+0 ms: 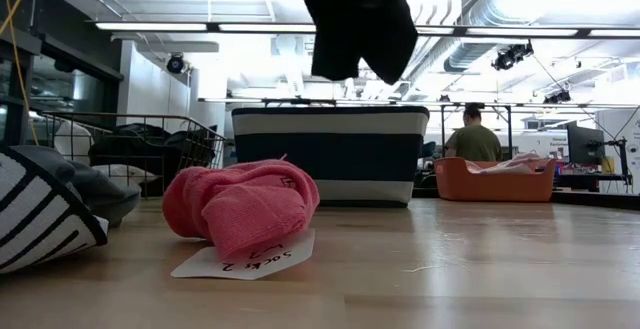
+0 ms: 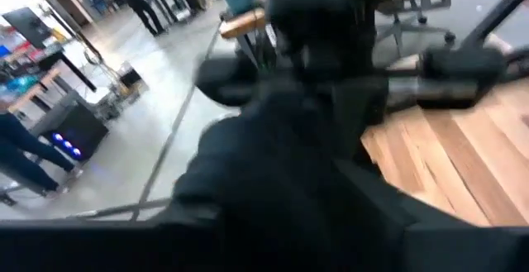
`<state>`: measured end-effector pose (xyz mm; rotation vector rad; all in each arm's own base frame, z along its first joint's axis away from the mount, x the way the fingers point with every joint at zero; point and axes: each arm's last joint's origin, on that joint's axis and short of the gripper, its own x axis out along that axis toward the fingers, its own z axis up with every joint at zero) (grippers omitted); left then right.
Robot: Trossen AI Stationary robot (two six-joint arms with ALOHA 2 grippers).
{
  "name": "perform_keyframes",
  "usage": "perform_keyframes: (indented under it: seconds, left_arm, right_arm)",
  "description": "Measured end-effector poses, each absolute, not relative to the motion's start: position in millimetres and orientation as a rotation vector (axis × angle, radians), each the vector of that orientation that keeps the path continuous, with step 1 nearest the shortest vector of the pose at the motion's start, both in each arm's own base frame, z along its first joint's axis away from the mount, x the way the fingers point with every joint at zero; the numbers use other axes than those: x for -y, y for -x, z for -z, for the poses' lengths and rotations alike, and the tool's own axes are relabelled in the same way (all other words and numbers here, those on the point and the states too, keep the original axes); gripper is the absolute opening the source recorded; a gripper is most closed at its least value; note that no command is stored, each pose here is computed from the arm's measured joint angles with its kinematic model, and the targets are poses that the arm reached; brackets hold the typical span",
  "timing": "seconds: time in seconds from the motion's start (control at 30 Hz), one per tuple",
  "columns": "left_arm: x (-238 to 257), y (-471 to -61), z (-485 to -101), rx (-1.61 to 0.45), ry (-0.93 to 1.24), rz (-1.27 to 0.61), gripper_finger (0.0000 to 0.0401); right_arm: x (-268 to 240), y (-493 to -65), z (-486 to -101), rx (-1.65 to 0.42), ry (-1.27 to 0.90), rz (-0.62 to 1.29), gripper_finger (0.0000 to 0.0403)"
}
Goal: Pick & Place Cloths
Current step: Put the black underwear into the wire basket
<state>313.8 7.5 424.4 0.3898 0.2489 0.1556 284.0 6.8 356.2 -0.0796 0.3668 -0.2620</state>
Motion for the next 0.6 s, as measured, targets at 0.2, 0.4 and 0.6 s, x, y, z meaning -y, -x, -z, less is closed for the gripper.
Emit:
perform_keyframes:
  seconds: [0.2,0.4,0.6]
  left_arm:
    - [-8,-284,-444,-0.22,-0.389,-0.178,0.0279]
    - [-11,-249,-453,-0.279,-0.354,-0.292,0.0329]
    - [-11,-240,-452,-0.316,-0.297,-0.303,0.0322]
  right_arm:
    - [-4,-282,-352,-0.411,0.066,0.328,0.0007]
    - [-2,-280,-360,-0.356,0.07,0.324,0.0006]
    - [-2,-281,-369,-0.274,0.106,0.306,0.0005]
